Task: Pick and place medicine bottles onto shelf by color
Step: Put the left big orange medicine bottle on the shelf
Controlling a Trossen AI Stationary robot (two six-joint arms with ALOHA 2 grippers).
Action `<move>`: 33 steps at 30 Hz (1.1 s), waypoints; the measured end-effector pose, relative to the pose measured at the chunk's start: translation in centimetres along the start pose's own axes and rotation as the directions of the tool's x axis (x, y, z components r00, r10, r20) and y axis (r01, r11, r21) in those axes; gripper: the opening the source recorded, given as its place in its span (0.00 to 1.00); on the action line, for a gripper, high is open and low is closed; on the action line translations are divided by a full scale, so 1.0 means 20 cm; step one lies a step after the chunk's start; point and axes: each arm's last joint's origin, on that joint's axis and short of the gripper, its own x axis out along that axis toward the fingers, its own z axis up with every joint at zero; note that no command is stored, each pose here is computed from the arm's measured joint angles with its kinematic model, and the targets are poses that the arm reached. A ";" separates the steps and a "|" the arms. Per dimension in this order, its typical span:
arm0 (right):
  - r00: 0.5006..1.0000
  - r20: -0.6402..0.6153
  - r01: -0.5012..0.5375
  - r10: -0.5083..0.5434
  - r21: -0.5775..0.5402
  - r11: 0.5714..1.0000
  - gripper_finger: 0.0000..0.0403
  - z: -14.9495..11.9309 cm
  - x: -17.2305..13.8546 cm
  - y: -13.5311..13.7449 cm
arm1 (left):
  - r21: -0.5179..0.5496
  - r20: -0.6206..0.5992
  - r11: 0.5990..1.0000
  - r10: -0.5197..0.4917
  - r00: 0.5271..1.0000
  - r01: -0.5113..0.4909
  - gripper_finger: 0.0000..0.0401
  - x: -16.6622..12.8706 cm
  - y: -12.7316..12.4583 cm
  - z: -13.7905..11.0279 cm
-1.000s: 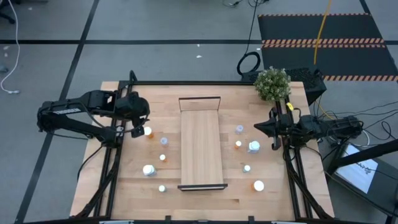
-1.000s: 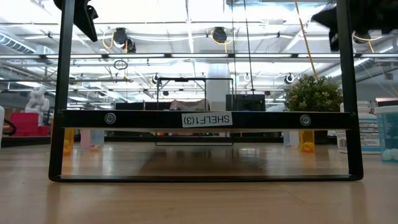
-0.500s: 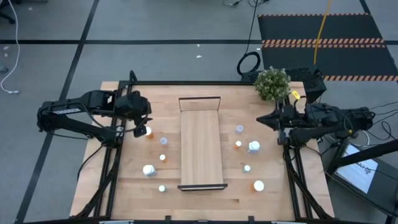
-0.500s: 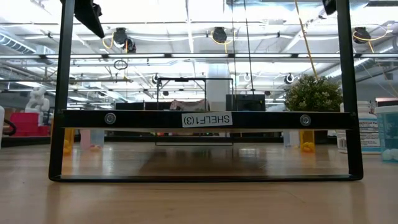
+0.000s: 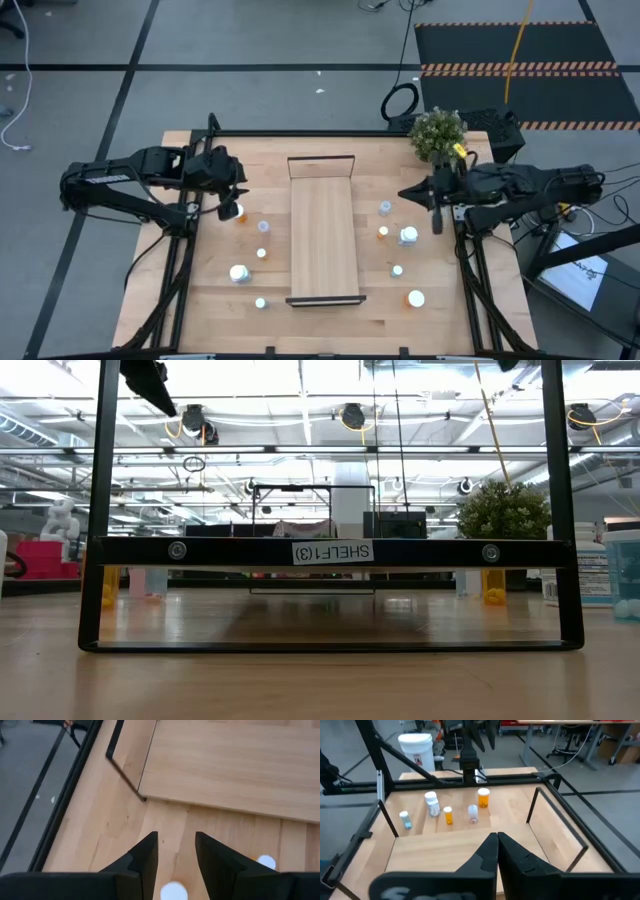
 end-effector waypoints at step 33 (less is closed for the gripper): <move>0.994 -0.105 0.031 -0.037 -0.056 0.998 0.00 -0.09 0.37 0.09 | -0.189 -0.071 0.981 0.033 0.997 -0.046 0.62 0.41 -0.11 -0.48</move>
